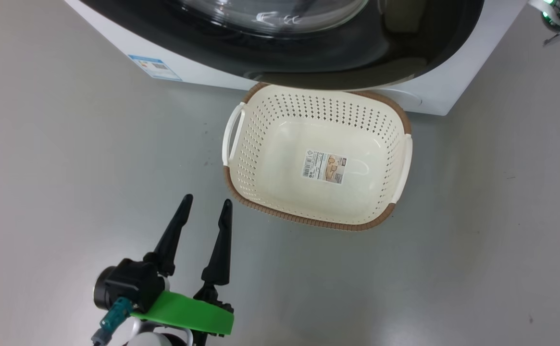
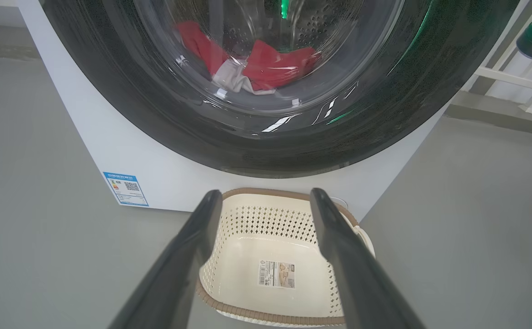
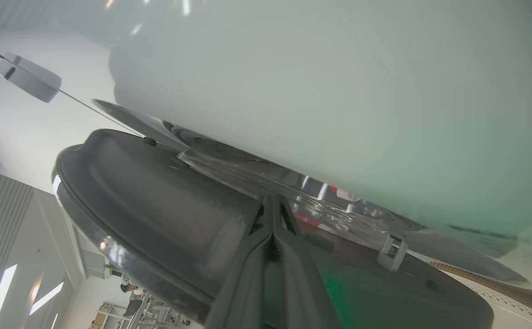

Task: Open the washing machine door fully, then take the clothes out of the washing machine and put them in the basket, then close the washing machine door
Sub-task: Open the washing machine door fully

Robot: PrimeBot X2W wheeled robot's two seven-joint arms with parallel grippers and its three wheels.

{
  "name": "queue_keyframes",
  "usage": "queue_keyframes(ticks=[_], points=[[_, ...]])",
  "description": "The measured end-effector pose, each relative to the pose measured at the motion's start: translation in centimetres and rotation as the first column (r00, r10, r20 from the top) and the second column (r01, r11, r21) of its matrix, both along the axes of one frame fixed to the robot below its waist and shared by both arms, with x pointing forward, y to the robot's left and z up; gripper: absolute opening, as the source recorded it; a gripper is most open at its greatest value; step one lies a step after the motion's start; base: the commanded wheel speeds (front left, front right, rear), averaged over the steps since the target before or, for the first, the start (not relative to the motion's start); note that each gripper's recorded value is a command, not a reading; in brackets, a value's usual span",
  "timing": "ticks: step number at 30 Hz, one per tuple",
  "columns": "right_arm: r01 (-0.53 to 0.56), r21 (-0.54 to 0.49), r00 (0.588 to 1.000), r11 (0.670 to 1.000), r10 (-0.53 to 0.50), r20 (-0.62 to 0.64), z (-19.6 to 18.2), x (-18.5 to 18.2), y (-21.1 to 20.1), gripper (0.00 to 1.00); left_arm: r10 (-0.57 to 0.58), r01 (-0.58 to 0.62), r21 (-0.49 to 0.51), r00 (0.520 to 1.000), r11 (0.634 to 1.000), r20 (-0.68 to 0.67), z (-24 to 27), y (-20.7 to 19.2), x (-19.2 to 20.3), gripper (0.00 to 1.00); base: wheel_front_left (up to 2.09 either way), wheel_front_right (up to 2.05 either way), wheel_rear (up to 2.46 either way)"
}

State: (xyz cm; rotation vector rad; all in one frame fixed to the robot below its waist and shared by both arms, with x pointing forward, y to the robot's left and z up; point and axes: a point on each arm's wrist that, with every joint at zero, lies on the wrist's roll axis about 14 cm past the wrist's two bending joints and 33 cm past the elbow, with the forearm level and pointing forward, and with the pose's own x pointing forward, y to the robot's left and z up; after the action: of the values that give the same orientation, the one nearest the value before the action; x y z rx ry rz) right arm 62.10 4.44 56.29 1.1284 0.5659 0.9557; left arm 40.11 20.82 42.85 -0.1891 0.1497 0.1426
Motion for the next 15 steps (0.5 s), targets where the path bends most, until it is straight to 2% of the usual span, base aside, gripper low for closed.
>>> queue_keyframes(ticks=[15], points=[[-0.103, -0.037, 0.994, 0.994, 0.101, -0.051, -1.0, -5.8, 1.0, 0.00, -0.015, 0.016, -0.010, 0.998, 1.000, 0.068, 2.3, -0.6, -0.1, 1.00, 0.00, 0.00, 0.00]])
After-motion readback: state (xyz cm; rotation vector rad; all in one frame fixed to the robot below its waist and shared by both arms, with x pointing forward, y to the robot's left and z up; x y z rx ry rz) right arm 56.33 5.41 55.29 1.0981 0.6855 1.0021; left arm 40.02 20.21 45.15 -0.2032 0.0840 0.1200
